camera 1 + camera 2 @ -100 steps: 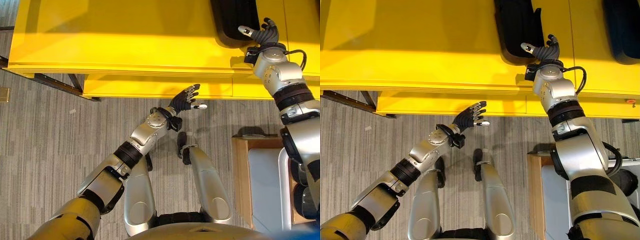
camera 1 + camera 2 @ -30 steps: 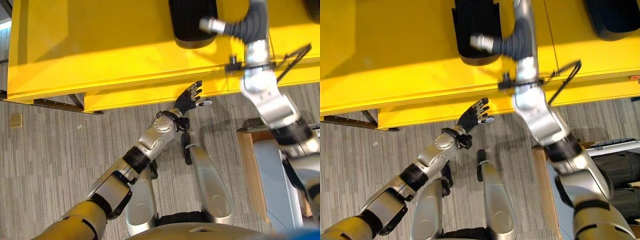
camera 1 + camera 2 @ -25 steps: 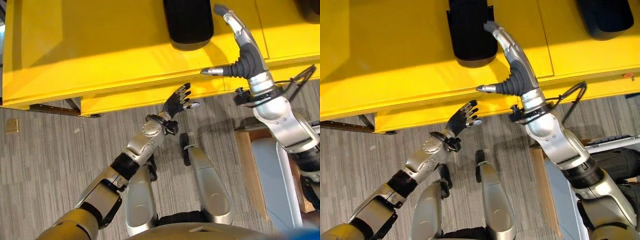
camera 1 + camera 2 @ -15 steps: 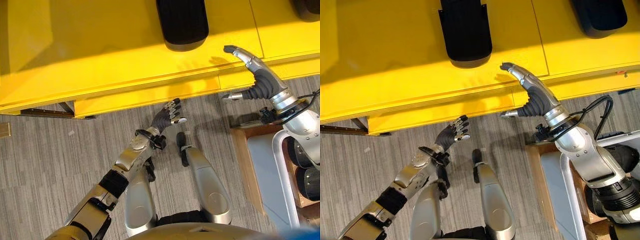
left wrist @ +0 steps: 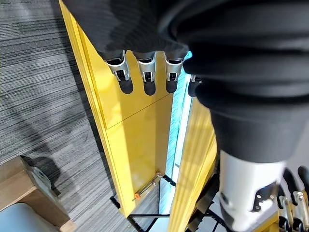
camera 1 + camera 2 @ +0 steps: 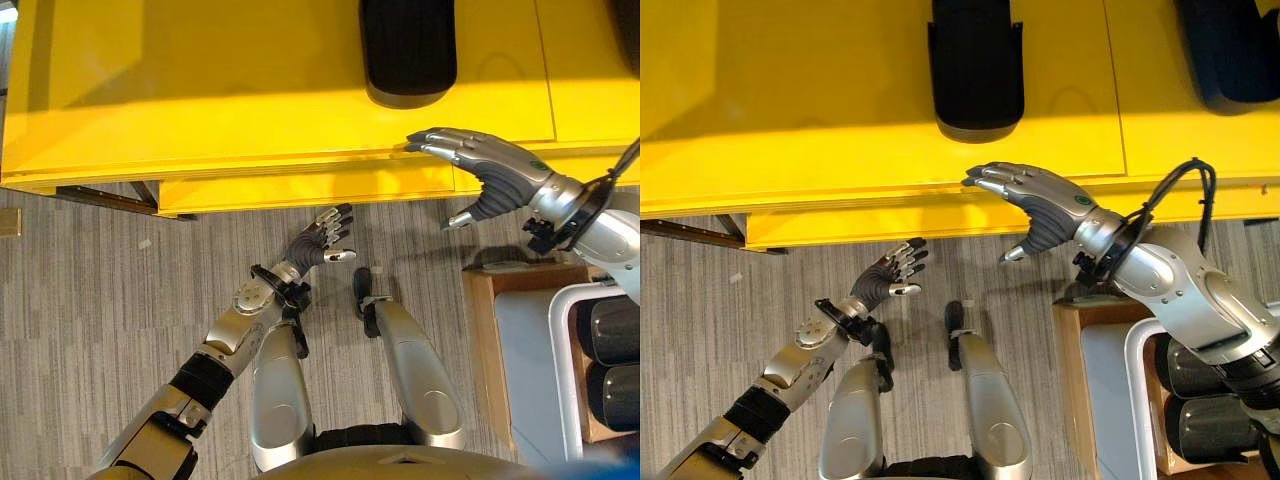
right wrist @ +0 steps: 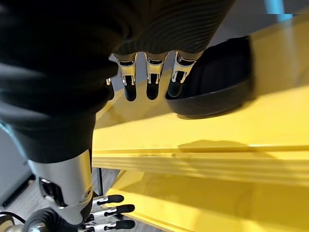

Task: Move parts from the plastic box to the shelf.

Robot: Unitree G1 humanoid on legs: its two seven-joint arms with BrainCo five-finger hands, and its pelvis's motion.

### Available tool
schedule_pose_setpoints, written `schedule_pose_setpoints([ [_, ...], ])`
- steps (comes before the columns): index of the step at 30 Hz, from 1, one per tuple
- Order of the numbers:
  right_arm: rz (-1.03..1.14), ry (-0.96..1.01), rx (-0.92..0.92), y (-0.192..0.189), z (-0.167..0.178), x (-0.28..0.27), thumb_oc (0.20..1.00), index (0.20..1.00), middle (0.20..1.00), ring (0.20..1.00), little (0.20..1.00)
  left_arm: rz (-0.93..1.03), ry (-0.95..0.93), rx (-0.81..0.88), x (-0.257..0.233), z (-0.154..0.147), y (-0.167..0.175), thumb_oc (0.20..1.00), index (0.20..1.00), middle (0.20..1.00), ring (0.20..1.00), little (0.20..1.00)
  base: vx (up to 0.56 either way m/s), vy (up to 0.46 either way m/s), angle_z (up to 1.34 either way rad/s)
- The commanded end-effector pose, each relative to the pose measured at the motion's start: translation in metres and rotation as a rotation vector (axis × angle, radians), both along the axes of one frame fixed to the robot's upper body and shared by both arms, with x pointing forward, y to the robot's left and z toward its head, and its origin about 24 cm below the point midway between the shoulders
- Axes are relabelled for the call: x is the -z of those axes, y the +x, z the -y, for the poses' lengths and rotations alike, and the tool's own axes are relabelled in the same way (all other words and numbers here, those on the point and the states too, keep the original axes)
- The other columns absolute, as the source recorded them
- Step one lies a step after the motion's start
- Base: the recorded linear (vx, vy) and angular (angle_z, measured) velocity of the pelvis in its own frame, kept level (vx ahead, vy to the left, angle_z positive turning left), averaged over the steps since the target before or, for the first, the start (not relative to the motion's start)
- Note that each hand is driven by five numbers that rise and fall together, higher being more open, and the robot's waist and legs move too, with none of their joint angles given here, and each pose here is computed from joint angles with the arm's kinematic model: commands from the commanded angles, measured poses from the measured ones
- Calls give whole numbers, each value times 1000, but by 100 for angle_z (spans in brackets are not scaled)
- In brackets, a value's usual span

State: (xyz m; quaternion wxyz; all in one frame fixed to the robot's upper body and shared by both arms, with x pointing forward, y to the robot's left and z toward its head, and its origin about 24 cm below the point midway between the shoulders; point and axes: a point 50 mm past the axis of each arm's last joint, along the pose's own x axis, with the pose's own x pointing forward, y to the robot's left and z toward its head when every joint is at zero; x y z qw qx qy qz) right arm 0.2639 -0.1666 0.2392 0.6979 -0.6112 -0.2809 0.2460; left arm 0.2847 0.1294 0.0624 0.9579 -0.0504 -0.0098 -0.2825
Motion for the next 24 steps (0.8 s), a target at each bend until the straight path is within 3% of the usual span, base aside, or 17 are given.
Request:
schedule_pose_setpoints([
  [1, 97, -35, -17, -7, -6, -11, 1000, 1000, 1000, 1000, 1000, 69, 8, 64, -5, 2, -13, 1000, 1000, 1000, 1000, 1000, 20, -46, 1],
  [16, -124, 93, 259, 41, 8, 4, 1000, 1000, 1000, 1000, 1000, 40, 83, 93, -6, 1, -7, 1000, 1000, 1000, 1000, 1000, 20, -58, 6],
  [24, -58, 108, 353, 62, 17, -7, 1000, 1000, 1000, 1000, 1000, 18, 102, 93, -7, 6, -1, 1000, 1000, 1000, 1000, 1000, 38, -57, 3],
])
